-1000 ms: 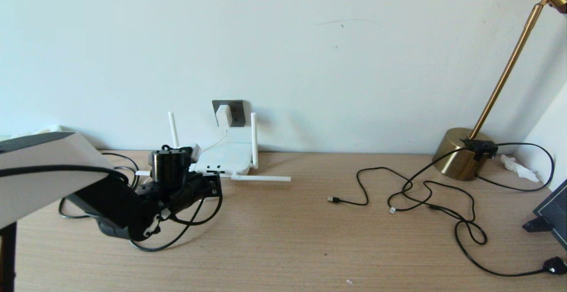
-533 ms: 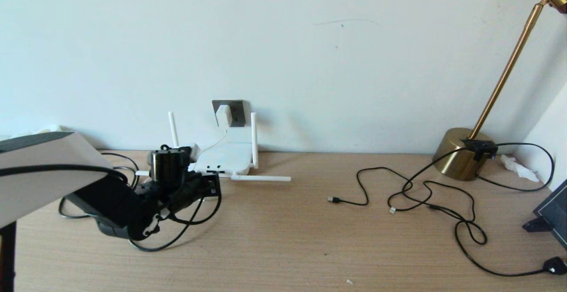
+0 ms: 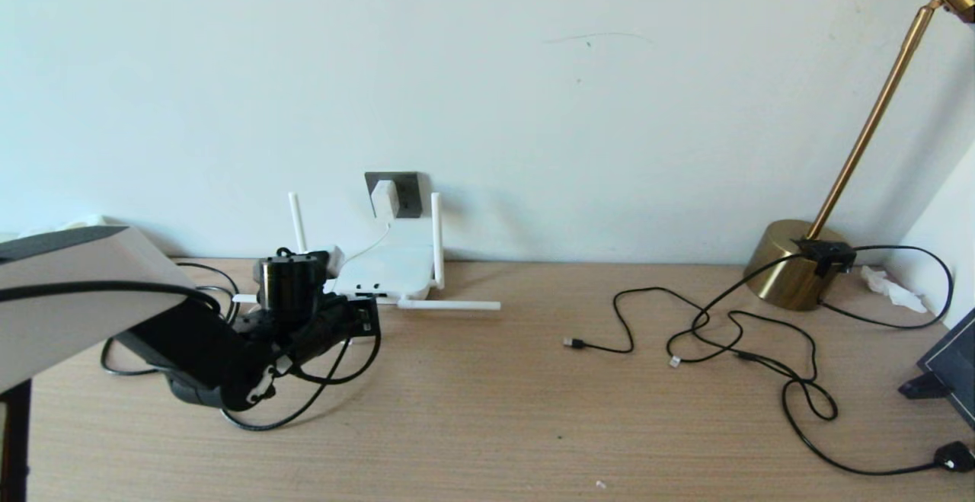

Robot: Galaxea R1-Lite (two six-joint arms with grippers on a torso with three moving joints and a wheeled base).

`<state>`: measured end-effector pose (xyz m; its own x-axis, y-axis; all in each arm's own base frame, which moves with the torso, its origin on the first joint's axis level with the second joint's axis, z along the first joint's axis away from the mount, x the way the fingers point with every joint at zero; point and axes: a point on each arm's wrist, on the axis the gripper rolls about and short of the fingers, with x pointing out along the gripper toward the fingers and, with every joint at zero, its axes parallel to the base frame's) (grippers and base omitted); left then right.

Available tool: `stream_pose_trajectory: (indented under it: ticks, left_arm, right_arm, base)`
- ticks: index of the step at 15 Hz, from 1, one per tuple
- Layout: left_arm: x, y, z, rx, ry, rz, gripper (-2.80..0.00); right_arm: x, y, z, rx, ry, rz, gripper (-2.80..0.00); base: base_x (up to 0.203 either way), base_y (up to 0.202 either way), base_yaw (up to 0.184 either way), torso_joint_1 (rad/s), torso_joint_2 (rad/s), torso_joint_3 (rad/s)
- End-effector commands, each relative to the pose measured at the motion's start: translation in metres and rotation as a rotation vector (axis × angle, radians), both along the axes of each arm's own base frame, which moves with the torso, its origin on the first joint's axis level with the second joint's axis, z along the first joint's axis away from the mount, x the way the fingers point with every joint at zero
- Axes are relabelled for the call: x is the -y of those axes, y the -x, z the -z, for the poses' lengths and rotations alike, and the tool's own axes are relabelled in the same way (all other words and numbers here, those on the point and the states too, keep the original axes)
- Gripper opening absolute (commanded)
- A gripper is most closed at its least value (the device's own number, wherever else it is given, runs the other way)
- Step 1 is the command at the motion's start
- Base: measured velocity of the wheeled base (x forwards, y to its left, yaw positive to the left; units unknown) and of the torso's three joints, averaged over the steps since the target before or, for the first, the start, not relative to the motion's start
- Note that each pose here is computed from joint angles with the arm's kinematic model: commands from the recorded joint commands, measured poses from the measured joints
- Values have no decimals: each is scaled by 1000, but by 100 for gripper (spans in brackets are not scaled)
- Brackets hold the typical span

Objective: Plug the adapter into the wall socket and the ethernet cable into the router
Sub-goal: Plug cable into router interface

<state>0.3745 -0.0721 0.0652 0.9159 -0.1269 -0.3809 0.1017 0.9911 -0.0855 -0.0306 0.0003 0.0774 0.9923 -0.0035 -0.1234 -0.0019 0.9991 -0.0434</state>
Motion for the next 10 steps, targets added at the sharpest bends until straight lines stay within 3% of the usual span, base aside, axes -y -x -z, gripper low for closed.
stream_pose_trajectory:
  ticks: [1, 10]
  left_arm:
    - [0, -1, 0, 4, 3, 2, -280]
    - [1, -3, 6, -8, 1, 3, -280]
  right_arm:
    - [0, 0, 0, -4, 0, -1, -280]
    - [0, 0, 0, -2, 0, -1, -280]
  base:
    - [0, 0, 0, 0, 0, 0]
    - [0, 0, 0, 0, 0, 0]
